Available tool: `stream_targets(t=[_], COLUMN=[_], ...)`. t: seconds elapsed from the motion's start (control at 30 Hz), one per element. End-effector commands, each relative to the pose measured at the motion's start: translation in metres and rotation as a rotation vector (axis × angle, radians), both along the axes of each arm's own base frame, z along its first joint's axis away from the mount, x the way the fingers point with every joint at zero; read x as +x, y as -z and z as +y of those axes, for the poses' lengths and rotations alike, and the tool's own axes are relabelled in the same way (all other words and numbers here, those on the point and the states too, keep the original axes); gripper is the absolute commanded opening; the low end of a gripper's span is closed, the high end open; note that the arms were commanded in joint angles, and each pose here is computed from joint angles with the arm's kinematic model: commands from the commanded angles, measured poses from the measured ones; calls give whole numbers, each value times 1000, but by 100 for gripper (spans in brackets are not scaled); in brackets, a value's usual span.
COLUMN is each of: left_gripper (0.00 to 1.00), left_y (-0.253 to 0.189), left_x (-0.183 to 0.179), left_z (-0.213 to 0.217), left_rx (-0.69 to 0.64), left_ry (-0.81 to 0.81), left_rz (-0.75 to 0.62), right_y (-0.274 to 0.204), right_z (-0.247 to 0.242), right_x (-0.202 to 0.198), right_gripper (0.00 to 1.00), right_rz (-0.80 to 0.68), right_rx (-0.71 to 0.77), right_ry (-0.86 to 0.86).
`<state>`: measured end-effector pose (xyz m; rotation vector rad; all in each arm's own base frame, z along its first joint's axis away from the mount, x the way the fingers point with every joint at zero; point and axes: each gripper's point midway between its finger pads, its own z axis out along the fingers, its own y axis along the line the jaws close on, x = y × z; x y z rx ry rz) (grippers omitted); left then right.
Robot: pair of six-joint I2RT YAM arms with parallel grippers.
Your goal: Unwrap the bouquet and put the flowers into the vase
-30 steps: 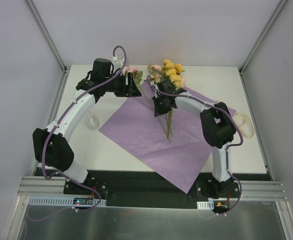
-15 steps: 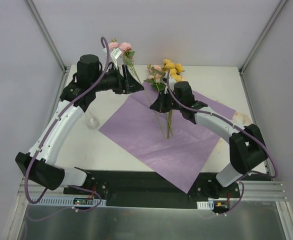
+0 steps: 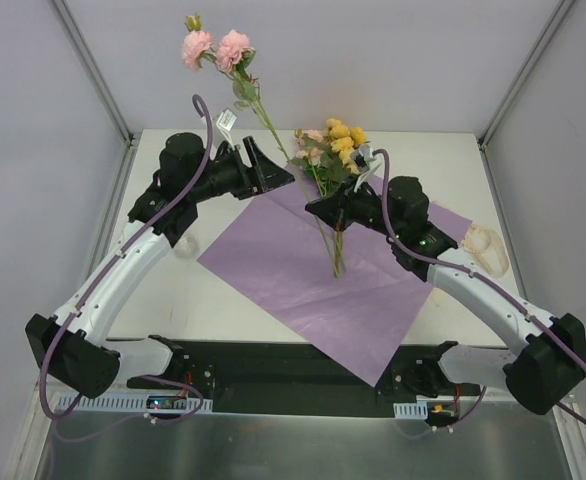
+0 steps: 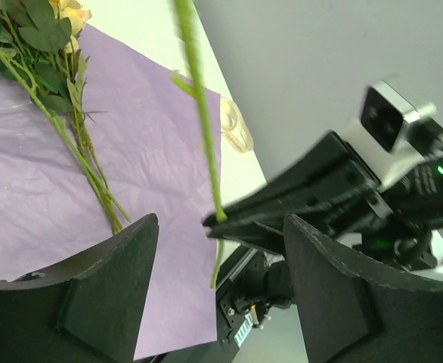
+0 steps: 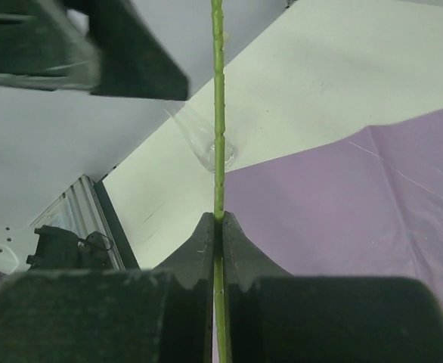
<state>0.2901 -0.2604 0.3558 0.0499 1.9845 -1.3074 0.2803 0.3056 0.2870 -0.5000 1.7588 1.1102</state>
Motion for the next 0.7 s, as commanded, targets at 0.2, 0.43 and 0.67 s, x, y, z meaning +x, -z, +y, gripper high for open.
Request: stream_targets(t=[0.2, 0.43, 0.67], left_gripper=[51, 33, 30], left_y=[-30, -33, -44], left_x=[10, -5, -16], left_z=[2, 20, 32], left_rx=[-51, -30, -36], left_ry=[-69, -119, -151], left_rz=[-123, -202, -248], right_y=[-45, -42, -47], right_z=[15, 25, 33], right_x=[-44, -53, -61], right_gripper=[1, 1, 1], right_rz=[-212, -208, -214], right_rx=[65, 60, 68], right_ry=[-130, -161, -191])
